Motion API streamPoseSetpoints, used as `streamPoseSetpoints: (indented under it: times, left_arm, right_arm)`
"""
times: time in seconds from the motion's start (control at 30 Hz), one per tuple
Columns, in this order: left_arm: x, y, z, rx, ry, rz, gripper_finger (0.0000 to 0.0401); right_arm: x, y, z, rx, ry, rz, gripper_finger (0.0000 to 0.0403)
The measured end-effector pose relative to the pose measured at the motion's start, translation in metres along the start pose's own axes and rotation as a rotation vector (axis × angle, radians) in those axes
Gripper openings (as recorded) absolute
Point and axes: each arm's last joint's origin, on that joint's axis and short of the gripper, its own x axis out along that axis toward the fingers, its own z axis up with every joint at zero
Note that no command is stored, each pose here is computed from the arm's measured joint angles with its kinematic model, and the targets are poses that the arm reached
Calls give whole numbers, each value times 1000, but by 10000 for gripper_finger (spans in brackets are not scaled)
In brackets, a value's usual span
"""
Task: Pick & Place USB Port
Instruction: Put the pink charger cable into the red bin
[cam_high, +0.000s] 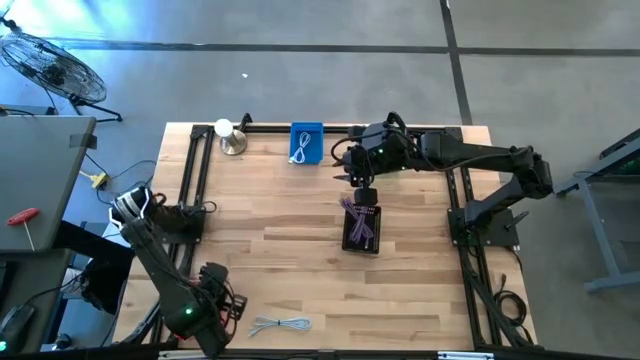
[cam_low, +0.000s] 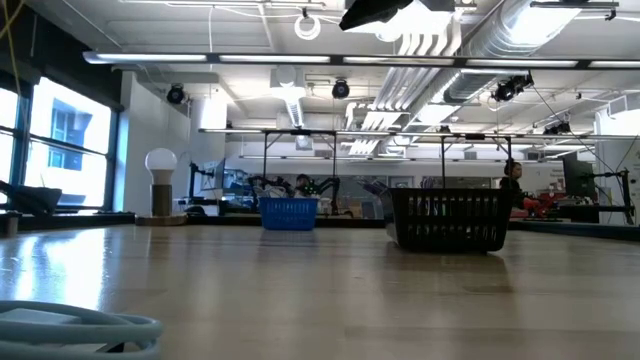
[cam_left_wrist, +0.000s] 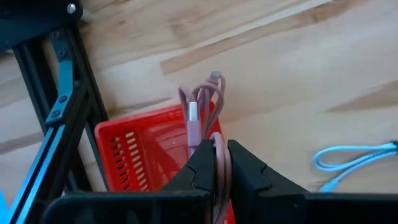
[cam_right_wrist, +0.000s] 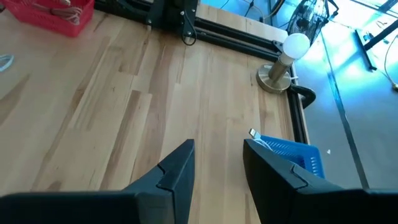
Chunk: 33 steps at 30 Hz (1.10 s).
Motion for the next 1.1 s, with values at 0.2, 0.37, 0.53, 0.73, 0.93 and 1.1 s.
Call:
streamPoseSetpoints:
  times: [0.2,0.37,0.53,0.73,0.93,1.1]
  left_arm:
    - [4,-2,-1,1,-21,1,11]
    - [18,-1,-2,5,-31,13,11]
    - [41,2,-8,16,-36,1,11]
    - [48,2,-9,8,-41,-18,11]
    - [48,2,-9,7,-33,-11,70]
    - [48,3,-9,7,-32,-6,126]
  right_arm:
    - [0,0,0,-8,-1,1,128]
    - [0,1,0,-13,6,9,128]
    - [1,3,-3,-11,31,30,128]
    - [1,3,-4,-1,44,37,128]
    - [1,3,-4,-1,44,37,128]
    - [1,3,-4,-1,44,37,128]
